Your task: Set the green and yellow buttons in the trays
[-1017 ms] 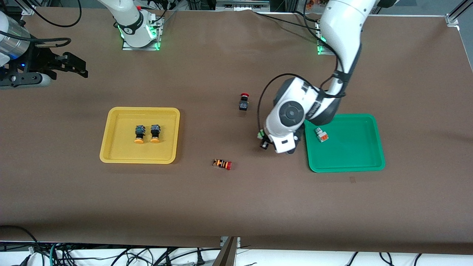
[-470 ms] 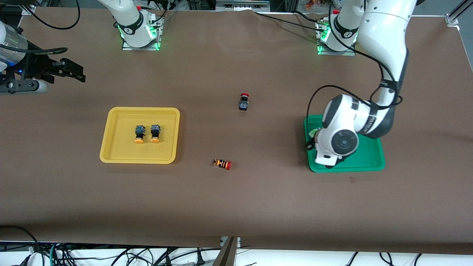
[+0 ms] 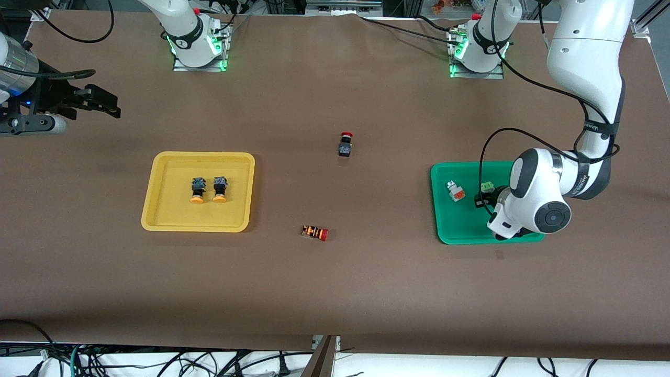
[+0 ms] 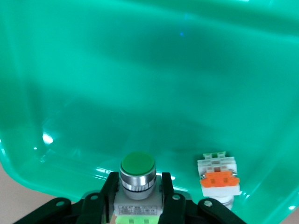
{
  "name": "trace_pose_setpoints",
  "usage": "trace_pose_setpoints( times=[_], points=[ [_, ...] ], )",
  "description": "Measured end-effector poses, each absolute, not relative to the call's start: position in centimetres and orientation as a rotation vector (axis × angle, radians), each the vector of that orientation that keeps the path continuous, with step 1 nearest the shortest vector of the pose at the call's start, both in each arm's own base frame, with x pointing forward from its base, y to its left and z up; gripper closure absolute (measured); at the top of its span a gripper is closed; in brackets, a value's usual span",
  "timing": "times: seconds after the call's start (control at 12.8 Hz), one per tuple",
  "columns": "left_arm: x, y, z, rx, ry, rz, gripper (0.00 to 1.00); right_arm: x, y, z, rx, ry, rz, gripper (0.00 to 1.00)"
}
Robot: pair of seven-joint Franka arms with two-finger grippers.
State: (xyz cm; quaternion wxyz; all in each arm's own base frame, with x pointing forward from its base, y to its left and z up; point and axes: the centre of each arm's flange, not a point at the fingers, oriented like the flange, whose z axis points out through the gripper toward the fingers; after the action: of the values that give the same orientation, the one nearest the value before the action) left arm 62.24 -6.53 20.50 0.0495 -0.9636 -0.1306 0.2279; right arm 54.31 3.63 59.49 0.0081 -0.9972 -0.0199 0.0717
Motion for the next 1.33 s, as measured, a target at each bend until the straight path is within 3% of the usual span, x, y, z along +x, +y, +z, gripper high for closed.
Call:
trace_pose_setpoints(
  times=[0.08, 0.16, 0.55, 0.7, 1.02, 1.33],
  points=[
    [61.9, -6.9, 19.9, -2.939, -0.387, 0.698, 0.59, 54.3, 3.6, 59.5, -3.117, -0.062, 0.224, 0.00],
    [62.0, -7.0, 19.7, -2.943, -0.384, 0.691, 0.52, 54.3, 3.6, 59.5, -3.117, -0.062, 0.223, 0.00],
    [65.9, -5.6, 27.3, -3.016, -0.432, 0.474, 0.00, 54.4, 3.6, 59.6, -3.117, -0.063, 0.221, 0.00],
    [66.9, -4.5, 33.8, -3.048, -0.447, 0.370, 0.00, 54.4, 3.6, 59.5, -3.117, -0.062, 0.223, 0.00],
    [64.5, -1.6, 46.8, -3.095, -0.365, 0.251, 0.00, 54.6, 3.7, 59.2, -3.117, -0.062, 0.231, 0.00],
    [61.0, 1.0, 51.3, -3.133, -0.154, 0.158, 0.00, 54.6, 3.7, 59.3, -3.117, -0.062, 0.229, 0.00]
  ],
)
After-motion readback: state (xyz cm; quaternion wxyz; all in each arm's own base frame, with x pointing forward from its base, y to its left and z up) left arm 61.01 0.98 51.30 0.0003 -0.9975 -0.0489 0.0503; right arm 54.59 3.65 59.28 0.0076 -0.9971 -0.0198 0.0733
